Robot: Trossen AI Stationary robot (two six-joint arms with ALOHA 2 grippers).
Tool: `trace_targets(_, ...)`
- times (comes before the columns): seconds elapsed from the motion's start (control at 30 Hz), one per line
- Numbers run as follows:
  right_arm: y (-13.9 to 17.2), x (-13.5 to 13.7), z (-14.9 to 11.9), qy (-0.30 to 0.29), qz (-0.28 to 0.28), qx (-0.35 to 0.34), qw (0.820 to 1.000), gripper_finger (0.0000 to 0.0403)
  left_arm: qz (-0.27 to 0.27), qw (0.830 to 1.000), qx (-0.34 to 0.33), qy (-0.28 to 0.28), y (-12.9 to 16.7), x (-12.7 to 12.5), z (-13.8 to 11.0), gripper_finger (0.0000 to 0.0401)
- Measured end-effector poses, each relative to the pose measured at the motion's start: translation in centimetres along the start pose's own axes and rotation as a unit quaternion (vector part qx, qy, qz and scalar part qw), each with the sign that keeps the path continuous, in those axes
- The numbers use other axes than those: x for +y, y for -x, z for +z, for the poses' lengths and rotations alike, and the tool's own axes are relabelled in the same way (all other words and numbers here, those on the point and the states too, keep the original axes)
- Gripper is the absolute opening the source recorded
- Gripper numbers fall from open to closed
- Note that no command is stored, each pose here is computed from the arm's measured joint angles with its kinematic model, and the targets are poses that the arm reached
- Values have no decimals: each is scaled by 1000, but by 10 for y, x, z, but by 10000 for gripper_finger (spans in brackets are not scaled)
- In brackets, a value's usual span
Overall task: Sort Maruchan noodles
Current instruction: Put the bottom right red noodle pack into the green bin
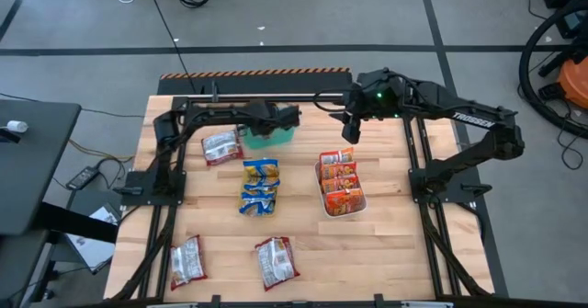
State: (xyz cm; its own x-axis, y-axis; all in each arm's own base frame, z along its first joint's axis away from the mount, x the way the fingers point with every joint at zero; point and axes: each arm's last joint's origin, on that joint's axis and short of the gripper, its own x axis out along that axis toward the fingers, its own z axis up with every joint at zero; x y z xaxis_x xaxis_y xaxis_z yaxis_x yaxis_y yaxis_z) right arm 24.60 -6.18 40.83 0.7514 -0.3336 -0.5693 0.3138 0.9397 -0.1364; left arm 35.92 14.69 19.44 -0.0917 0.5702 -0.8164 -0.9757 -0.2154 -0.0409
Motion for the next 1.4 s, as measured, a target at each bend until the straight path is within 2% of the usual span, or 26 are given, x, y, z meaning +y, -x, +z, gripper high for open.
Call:
trace_targets(0.1, 6, -1, -1, -12, -1, 0, 1000, 177, -45, 998, 12, -51, -15, -12, 7, 38)
trace_targets(0.17, 8, -2, -2, -14, -3, 0, 1000, 177, -66, 996, 14, -62, -22, -18, 10, 38)
trace_targets(0.47, 11, -16, -1, -22, -27, -11, 999, 177, -110, 993, -14, -35, -20, -34, 19, 38)
trace_targets(0.63, 10, -23, -2, -29, -40, -11, 999, 177, -71, 995, -5, -77, -21, -27, 27, 38)
trace_targets(0.83, 10, -27, -2, -33, -46, -9, 998, 177, 13, 992, -4, -127, -12, -13, 35, 38)
trace_targets(0.93, 10, -28, -2, -35, -46, -9, 998, 177, 39, 990, -9, -132, -10, -8, 39, 38)
trace_targets(1.17, 10, -31, -2, -38, -51, -10, 998, 177, 49, 995, -12, -86, -17, -4, 33, 38)
trace_targets(1.4, 9, -34, -3, -41, -56, -9, 998, 177, 46, 991, 31, -122, -22, -1, 37, 79)
